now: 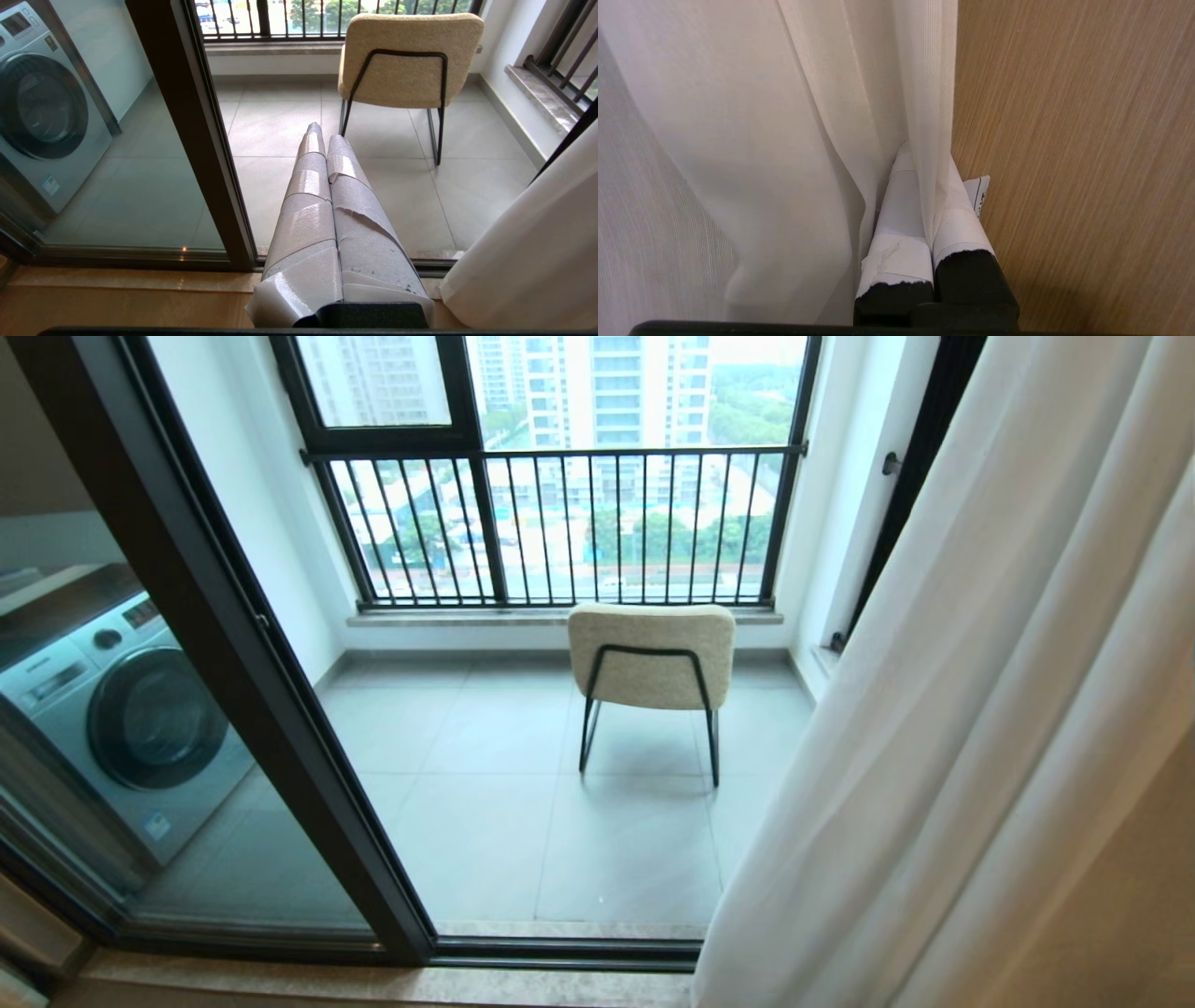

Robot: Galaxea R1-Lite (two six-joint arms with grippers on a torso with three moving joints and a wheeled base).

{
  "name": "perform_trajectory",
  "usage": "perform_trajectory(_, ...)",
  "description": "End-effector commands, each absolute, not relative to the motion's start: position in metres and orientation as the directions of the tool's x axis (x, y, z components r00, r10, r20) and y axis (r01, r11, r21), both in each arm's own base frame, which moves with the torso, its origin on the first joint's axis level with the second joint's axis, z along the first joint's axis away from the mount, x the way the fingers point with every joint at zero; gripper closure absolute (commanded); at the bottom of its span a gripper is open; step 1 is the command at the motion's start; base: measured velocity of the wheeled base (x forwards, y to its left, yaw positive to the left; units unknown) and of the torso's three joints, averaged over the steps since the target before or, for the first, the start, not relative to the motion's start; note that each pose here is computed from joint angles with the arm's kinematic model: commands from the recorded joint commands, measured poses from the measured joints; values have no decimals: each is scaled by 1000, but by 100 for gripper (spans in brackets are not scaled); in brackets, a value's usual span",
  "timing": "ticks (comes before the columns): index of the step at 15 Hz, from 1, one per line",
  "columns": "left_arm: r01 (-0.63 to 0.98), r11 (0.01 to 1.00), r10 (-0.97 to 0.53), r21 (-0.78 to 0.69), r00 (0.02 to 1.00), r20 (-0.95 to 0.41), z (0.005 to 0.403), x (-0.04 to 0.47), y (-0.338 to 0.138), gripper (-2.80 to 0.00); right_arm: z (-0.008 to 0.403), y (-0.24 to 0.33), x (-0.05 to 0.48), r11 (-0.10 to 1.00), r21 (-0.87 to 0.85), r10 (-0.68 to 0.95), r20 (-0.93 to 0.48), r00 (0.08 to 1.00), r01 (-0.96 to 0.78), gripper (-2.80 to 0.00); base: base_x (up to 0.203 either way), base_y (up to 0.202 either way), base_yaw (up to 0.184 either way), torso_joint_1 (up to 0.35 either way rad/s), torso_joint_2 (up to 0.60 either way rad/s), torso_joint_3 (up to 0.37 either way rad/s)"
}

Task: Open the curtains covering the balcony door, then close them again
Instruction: Pull the inner curtains open on both sides

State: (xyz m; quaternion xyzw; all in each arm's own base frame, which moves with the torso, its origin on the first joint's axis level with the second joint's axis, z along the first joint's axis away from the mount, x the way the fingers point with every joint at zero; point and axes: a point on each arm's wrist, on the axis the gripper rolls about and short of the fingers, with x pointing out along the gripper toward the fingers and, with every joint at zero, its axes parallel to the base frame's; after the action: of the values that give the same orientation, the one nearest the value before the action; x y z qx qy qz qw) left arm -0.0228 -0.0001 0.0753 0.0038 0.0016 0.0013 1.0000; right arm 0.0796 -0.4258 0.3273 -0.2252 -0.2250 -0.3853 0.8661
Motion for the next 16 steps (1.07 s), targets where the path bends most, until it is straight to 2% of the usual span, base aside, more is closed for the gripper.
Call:
perform_trajectory(1,-3,1000,3,8,1000,-3,75,-23,0,0,321,-431,77,599,-213,-575,556,600,772,0,0,0,0,0,0,0)
perform_trajectory(7,-3,1000,3,8,1000,-3,75,-23,0,0,334,-419,76,597,-224,-562,568,601,770,0,0,0,0,0,0,0)
perform_trajectory(11,-5,1000,5,8,1000,-3,75,-23,0,0,356,-385,83,621,-235,-529,578,621,748,0,0,0,0,0,0,0)
perform_trajectory(16,-3,1000,3,8,1000,-2,76,-23,0,0,375,-302,78,729,-279,-445,501,742,625,0,0,0,0,0,0,0)
